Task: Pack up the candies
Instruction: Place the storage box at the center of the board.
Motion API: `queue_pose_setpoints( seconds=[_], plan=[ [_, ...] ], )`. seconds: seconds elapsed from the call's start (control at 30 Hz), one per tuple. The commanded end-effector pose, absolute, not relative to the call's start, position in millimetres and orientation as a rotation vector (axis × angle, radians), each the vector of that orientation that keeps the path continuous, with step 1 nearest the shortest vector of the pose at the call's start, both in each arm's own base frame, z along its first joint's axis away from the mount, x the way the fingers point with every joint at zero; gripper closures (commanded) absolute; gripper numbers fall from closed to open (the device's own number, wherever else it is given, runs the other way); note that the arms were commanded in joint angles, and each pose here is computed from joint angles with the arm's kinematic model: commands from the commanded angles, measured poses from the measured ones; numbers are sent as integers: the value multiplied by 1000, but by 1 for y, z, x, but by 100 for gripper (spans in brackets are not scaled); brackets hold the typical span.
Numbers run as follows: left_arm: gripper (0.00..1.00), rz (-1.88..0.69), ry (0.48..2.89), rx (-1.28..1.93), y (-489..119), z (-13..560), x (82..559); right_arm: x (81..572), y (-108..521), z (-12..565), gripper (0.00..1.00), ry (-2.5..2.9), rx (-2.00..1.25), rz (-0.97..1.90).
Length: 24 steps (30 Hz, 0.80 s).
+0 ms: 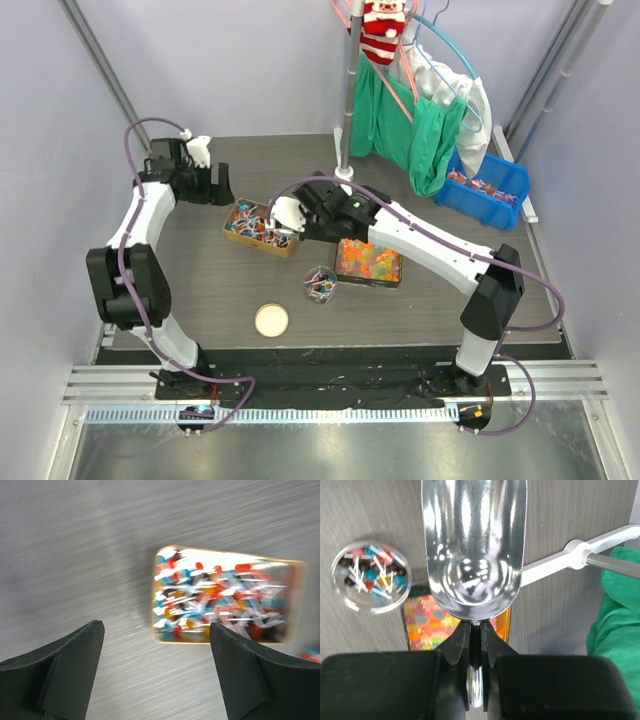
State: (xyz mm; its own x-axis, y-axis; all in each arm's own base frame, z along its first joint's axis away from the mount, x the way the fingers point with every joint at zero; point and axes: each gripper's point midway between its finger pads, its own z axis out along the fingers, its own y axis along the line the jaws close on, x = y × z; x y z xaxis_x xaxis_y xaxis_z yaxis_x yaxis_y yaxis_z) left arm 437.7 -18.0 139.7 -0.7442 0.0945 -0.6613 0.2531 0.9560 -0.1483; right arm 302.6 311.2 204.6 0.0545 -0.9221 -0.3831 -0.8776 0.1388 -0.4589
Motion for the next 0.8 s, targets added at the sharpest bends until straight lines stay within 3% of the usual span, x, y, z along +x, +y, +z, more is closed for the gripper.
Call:
queue_pose_setpoints(
  seconds=[0.0, 0.13, 0.37, 0.77],
  plan=[
    [7, -666, 2201, 434, -75, 179, 422, 322, 329, 209, 99, 1807, -1571, -83],
    [5, -1010, 2050, 561, -116, 204, 395, 326, 336, 207, 99, 1809, -1521, -56],
    [3, -1204, 1997, 594, -131, 207, 382, 330, 347, 201, 99, 1813, -1480, -22],
    [8, -1146, 2103, 588, -139, 172, 390, 335, 374, 221, 99, 1789, -1425, 61]
  ],
)
